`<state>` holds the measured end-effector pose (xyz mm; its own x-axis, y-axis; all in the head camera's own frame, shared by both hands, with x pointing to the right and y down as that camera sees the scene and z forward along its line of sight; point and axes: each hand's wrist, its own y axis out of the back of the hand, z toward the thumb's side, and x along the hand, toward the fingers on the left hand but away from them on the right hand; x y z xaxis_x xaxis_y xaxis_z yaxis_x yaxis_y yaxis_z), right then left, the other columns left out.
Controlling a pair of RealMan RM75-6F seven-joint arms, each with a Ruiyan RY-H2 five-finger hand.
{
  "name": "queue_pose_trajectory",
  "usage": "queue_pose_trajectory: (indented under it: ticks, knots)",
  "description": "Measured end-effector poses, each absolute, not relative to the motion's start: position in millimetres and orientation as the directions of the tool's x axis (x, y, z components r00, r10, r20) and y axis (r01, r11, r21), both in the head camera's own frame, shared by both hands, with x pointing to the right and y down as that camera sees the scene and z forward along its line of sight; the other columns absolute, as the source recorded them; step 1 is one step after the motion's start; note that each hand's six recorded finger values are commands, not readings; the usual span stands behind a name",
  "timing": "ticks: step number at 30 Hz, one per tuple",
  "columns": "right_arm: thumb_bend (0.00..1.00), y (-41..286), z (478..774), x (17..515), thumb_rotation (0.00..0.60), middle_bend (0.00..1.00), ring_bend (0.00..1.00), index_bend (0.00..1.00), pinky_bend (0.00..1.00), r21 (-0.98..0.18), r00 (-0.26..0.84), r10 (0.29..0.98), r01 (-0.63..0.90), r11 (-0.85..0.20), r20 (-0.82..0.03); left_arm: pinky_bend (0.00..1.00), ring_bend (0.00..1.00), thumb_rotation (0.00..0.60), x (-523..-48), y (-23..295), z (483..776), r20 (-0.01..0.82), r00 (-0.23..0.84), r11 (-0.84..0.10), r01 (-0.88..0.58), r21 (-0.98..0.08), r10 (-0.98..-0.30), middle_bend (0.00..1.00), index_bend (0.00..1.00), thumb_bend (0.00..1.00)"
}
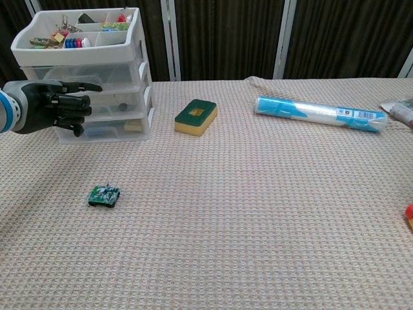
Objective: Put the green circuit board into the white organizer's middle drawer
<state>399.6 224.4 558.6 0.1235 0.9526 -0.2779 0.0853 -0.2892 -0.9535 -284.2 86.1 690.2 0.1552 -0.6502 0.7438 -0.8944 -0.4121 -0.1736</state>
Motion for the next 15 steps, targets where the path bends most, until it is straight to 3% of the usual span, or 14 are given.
queue_pose_trajectory:
  ticks: [15]
  knots:
    - [0.0,224.4,558.5,399.5,0.6,0.0,0.0,0.09,0.0,-0.954,0.122,0.953,0.083,-0.287,-0.276,0.67,0.91,0.6,-282.3,88.0,690.0,0.739,0.164,-0.405,-0.901,-0.158,-0.653,0.95,0.19,0.76]
